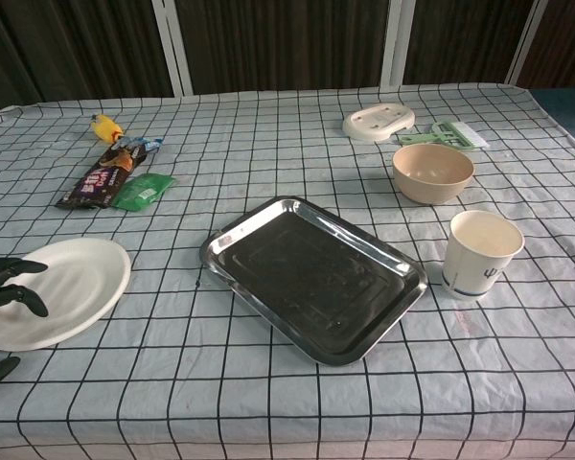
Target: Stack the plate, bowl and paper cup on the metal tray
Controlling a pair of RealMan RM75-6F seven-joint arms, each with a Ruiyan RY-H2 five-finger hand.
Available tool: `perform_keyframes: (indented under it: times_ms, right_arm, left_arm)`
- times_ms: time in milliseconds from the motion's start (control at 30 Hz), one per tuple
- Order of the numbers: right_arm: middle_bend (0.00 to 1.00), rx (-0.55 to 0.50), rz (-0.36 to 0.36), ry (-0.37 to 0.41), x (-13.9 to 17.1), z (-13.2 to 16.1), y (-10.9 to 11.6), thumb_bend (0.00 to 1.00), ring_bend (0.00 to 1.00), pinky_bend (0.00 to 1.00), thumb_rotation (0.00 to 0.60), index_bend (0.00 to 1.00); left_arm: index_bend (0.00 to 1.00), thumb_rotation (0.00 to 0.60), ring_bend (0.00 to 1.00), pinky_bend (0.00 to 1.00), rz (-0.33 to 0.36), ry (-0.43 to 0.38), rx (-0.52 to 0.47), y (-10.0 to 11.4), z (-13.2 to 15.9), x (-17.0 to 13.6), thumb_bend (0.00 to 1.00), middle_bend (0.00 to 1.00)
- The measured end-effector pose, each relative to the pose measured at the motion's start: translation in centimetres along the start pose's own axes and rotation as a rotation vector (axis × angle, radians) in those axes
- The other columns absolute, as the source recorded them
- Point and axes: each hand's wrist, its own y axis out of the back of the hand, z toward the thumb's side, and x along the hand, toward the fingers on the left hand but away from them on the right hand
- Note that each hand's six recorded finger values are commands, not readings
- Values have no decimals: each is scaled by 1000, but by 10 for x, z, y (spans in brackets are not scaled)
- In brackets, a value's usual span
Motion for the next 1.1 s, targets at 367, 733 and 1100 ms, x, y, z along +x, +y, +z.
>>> perform_keyframes:
  times_ms: [367,733,1100]
  right_arm:
    - [0,4,-1,-11,0,-4,1,189,0,0,600,0]
    - [0,-1,5,7,1,1,0,189,0,0,600,0]
    - [0,-5,16,7,1,2,-1,189,0,0,600,0]
  left_arm:
    - [373,600,8,86,-3,-4,-14,-3,5,4,332,95]
    - [541,600,57,85,34,15,-4,-13,8,11,336,182]
    - [674,600,81,86,154,31,2,-11,8,20,395,247]
